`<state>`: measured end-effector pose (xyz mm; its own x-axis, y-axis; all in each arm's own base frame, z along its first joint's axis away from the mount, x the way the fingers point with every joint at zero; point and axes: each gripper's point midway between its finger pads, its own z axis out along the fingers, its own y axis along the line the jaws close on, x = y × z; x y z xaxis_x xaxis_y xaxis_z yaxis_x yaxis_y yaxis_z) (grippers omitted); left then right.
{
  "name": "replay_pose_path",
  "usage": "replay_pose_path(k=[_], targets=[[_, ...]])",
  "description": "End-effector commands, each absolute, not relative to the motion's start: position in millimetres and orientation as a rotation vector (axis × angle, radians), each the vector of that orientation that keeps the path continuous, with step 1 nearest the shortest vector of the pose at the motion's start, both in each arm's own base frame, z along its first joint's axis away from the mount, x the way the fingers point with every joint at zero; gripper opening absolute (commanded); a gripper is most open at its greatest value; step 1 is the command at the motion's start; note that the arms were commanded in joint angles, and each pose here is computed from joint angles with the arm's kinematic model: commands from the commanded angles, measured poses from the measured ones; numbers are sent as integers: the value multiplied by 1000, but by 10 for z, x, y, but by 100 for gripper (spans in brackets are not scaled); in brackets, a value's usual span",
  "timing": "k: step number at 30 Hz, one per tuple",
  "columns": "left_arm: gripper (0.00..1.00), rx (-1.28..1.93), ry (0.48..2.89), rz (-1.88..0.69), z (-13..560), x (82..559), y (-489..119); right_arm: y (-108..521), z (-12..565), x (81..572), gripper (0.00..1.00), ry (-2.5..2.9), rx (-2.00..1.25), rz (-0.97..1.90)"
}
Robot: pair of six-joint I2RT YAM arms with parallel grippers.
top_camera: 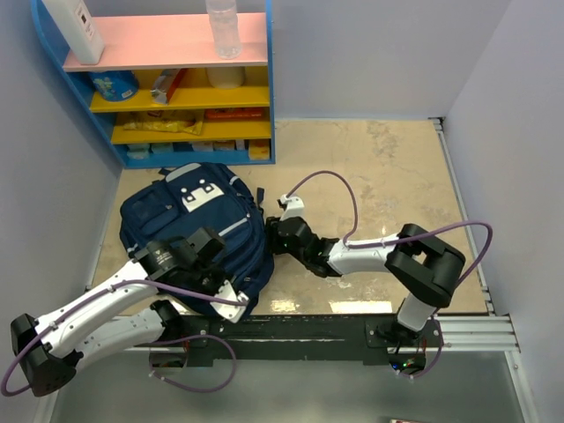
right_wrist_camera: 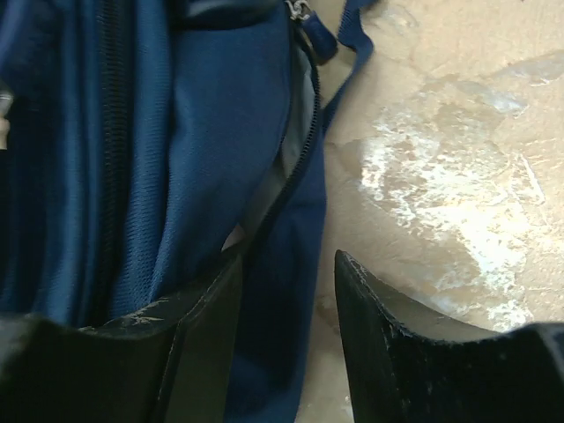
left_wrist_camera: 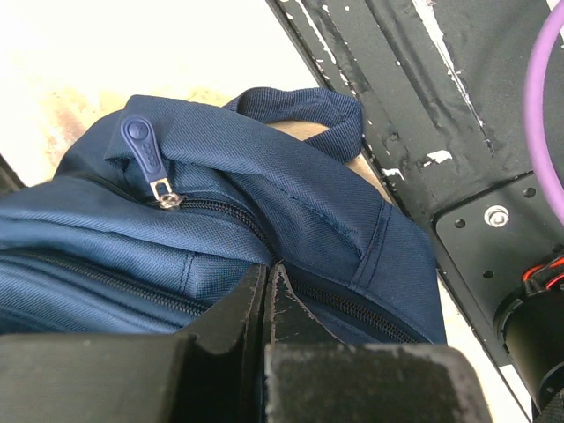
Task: Pack the student bag
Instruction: Adjust the book at the center of the board.
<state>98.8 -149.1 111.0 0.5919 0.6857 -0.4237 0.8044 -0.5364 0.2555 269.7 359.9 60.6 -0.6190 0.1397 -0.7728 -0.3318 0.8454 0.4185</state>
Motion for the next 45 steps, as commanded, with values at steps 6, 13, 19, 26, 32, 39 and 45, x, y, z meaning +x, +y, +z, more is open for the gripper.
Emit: replay_pose_path(k=[6,13,19,26,32,39,45], targets=[[0,2347,1147,-409,1133,972,-1574,3811,708,2770,49,2134,-184,630],[0,2322,1149,-411,1152,967,-1569,4028,599,2799,44,2157,-248,547],[0,2289,1140,-423,1161,947,-1576,3866,752,2910,4,2106,-245,383],[0,2267,1117,-436,1131,907,-1563,3483,1169,2709,0,2057,-177,458],[0,2259,1091,-422,1143,925,-1563,3195,1047,2361,0,2110,-88,677],[0,2198,1086,-460,1226,913,-1594,3296,1351,1967,0,1937,-78,1349],[0,2165,1056,-402,1402,1036,-1652,3366,2328,1809,0,1699,-215,1520]])
